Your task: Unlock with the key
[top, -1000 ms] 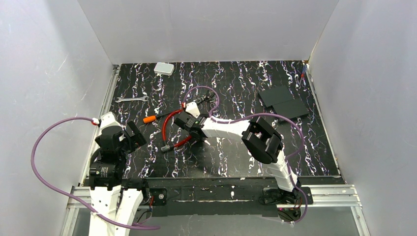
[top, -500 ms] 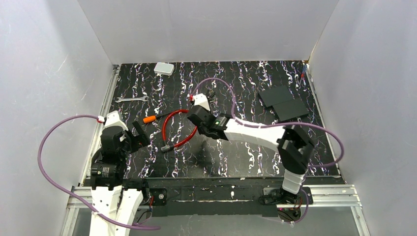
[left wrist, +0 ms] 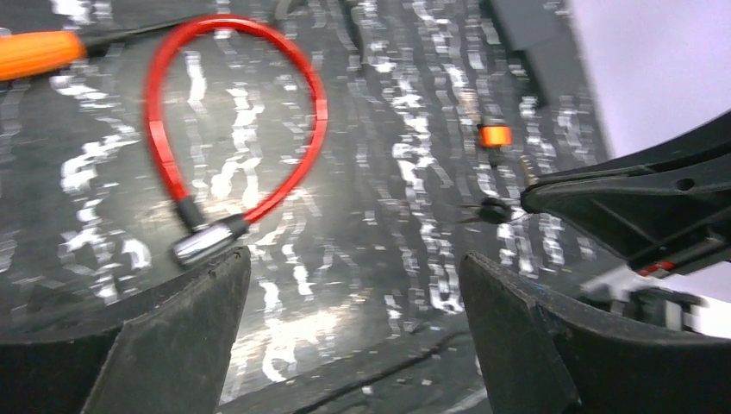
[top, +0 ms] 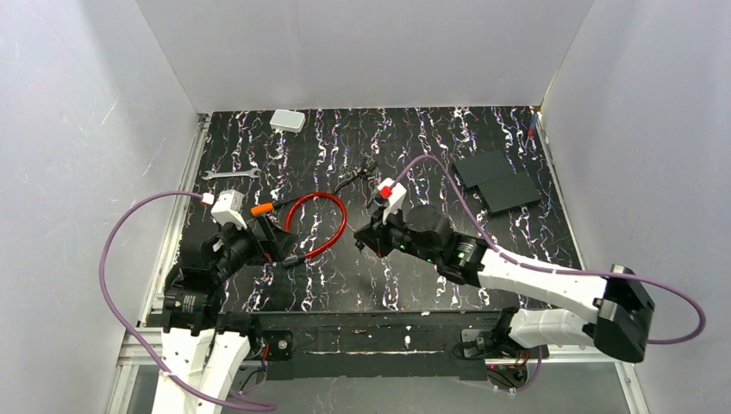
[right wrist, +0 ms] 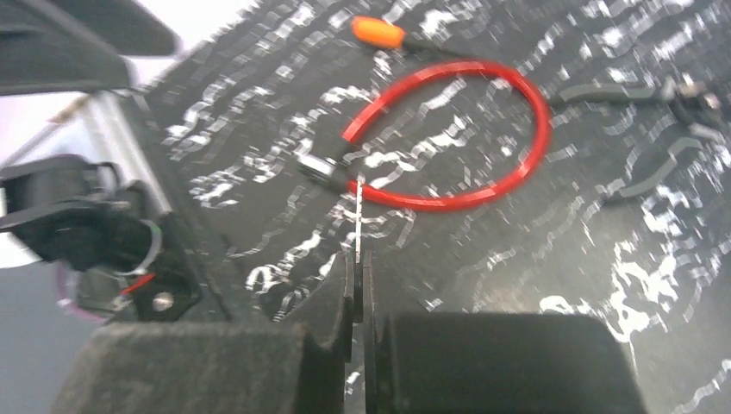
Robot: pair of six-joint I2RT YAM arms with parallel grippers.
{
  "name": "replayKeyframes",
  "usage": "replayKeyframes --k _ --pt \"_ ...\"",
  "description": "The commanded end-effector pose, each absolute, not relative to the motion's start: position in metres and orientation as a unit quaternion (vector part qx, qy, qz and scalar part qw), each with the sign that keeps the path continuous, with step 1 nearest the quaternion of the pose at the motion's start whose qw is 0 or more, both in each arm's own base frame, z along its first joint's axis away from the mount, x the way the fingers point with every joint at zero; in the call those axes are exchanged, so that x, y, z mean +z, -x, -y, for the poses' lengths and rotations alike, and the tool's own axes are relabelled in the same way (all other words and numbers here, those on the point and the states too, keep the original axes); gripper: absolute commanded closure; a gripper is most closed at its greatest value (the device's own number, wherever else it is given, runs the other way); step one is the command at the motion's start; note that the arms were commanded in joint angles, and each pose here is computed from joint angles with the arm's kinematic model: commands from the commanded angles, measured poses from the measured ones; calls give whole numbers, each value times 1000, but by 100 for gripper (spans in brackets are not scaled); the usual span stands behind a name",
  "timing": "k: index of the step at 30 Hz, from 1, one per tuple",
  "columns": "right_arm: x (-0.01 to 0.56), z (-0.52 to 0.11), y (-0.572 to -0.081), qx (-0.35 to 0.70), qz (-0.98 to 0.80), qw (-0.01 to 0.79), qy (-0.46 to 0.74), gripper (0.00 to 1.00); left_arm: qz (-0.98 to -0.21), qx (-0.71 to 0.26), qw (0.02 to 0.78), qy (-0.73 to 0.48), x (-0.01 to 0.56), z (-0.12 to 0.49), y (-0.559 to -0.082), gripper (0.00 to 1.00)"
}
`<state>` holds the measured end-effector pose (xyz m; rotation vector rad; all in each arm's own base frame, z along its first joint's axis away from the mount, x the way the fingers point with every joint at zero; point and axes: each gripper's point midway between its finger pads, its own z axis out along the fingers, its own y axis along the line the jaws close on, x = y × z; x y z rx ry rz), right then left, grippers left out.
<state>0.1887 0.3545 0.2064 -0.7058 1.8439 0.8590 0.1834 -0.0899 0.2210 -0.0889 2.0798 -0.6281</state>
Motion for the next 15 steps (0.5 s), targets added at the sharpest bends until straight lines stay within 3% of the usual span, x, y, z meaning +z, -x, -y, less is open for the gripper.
replayKeyframes --k 1,4,6,10,15 --pt "275 -364 -156 463 -639 513 338 99 -792 -413 449 -2 260 139 -168 10" --pt "290 -359 -143 489 -618 510 344 99 -761 -480 437 -13 278 156 -165 9" --pt "300 -356 -134 508 -606 505 345 99 -738 -523 427 -23 290 165 -161 18" --pt "319 -353 -120 551 -584 494 332 99 -696 -580 422 -37 316 176 -157 24" --pt "336 -357 -109 597 -564 475 317 99 -685 -591 423 -51 324 179 -154 34"
